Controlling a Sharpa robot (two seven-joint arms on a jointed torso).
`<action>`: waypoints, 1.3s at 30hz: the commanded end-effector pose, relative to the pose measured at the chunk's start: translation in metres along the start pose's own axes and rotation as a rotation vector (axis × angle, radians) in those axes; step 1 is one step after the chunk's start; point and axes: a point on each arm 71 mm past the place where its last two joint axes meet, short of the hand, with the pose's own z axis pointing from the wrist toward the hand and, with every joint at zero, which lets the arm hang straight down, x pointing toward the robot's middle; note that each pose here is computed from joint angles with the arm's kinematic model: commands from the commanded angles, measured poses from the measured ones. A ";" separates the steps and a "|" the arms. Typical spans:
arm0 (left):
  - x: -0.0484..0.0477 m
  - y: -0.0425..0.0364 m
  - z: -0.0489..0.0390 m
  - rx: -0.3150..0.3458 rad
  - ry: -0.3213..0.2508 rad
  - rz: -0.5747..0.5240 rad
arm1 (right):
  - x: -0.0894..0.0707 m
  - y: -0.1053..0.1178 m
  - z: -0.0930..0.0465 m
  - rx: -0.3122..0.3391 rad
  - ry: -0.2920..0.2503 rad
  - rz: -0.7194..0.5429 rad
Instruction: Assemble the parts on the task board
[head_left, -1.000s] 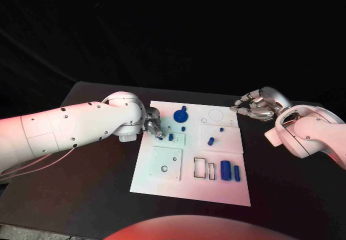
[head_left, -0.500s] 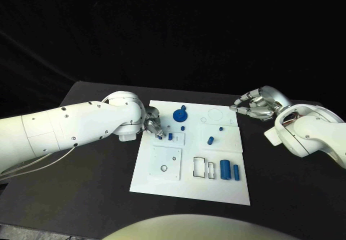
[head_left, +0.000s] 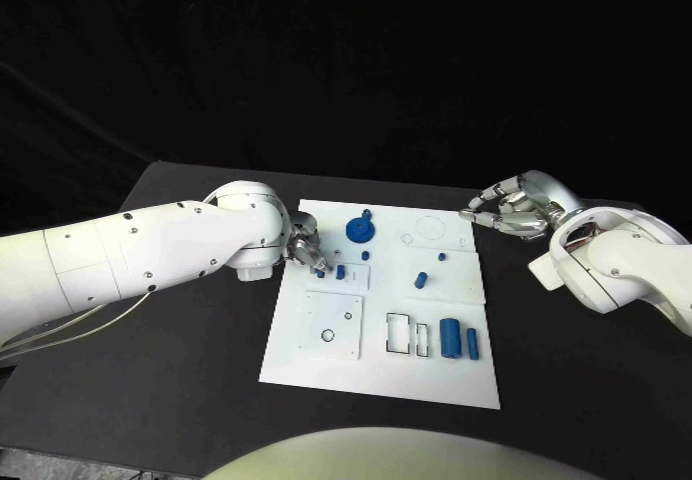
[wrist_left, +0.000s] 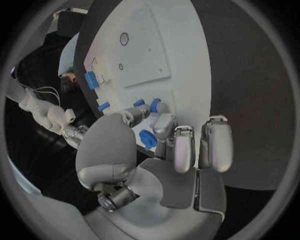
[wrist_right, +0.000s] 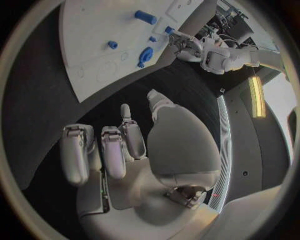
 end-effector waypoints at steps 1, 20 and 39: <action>0.0044 0.0001 0.0015 -0.004 0.027 -0.001 | 0.001 0.001 0.000 -0.006 0.006 -0.005; 0.0022 0.0040 0.0021 -0.017 0.015 -0.004 | 0.000 0.000 -0.001 -0.004 0.002 -0.006; -0.0046 0.0032 -0.0049 0.017 -0.049 -0.060 | -0.001 0.000 0.000 -0.005 -0.005 -0.007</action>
